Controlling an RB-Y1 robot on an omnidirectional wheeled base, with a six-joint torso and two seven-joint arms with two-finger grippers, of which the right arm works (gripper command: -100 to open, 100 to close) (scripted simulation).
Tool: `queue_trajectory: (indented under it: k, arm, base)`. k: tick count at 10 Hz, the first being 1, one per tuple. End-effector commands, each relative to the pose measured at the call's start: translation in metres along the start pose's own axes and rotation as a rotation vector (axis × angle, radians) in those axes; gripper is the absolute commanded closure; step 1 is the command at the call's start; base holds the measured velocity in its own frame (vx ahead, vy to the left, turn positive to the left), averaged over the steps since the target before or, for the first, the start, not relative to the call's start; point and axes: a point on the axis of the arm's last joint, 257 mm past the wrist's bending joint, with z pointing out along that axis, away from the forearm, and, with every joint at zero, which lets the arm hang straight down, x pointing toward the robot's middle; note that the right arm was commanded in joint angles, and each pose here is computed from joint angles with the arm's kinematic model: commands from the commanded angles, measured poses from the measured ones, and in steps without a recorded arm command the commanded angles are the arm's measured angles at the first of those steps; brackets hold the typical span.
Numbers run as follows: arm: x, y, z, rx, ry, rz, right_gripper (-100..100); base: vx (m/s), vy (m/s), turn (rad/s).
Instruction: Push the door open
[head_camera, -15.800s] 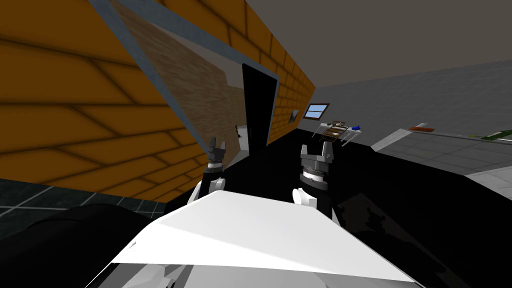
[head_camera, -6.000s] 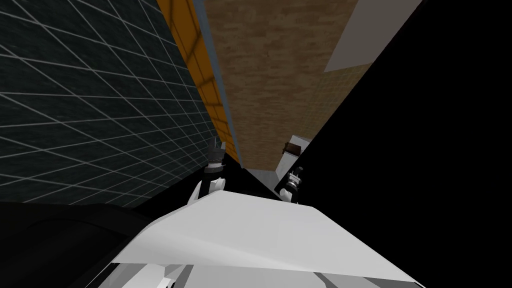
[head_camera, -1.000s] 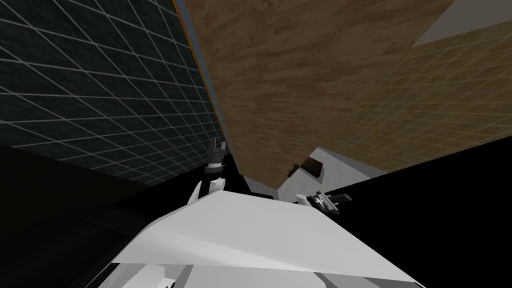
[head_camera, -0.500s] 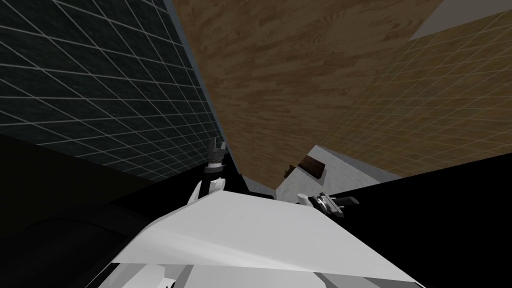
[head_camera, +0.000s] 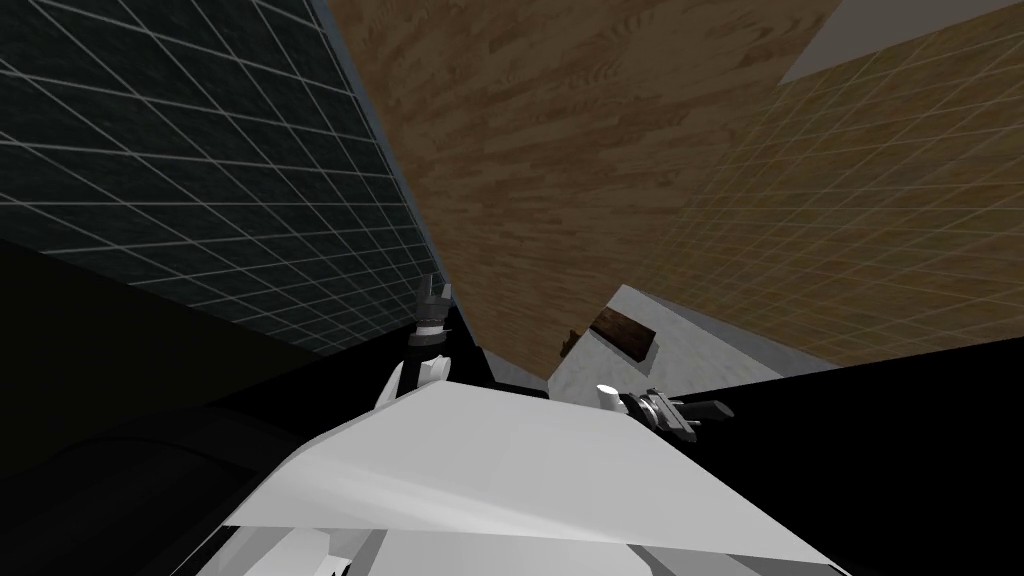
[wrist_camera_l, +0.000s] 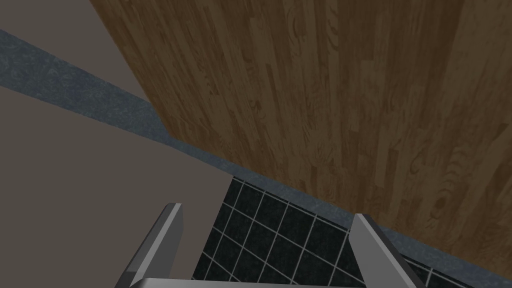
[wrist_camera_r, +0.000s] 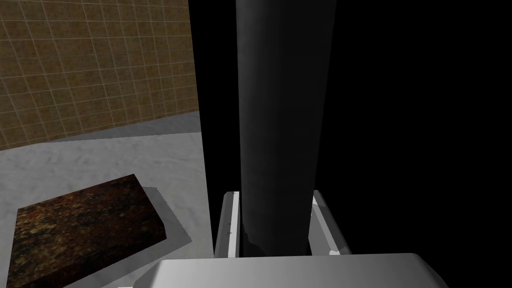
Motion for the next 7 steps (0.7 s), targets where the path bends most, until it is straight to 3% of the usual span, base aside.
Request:
queue_trajectory:
  k: [1, 3, 5, 7]
  arm:
    - [0.009, 0.015, 0.0072, -0.026, 0.025, -0.007, 100]
    - [0.012, 0.027, 0.0082, -0.082, 0.036, -0.004, 100]
    - [0.012, 0.027, 0.0082, -0.082, 0.036, -0.004, 100]
    - [0.014, 0.035, 0.0079, -0.121, 0.042, -0.002, 100]
  base:
    - [-0.003, -0.037, 0.009]
    - [0.001, -0.084, 0.09]
    - [0.006, -0.054, 0.007]
    - [-0.001, -0.057, 0.052]
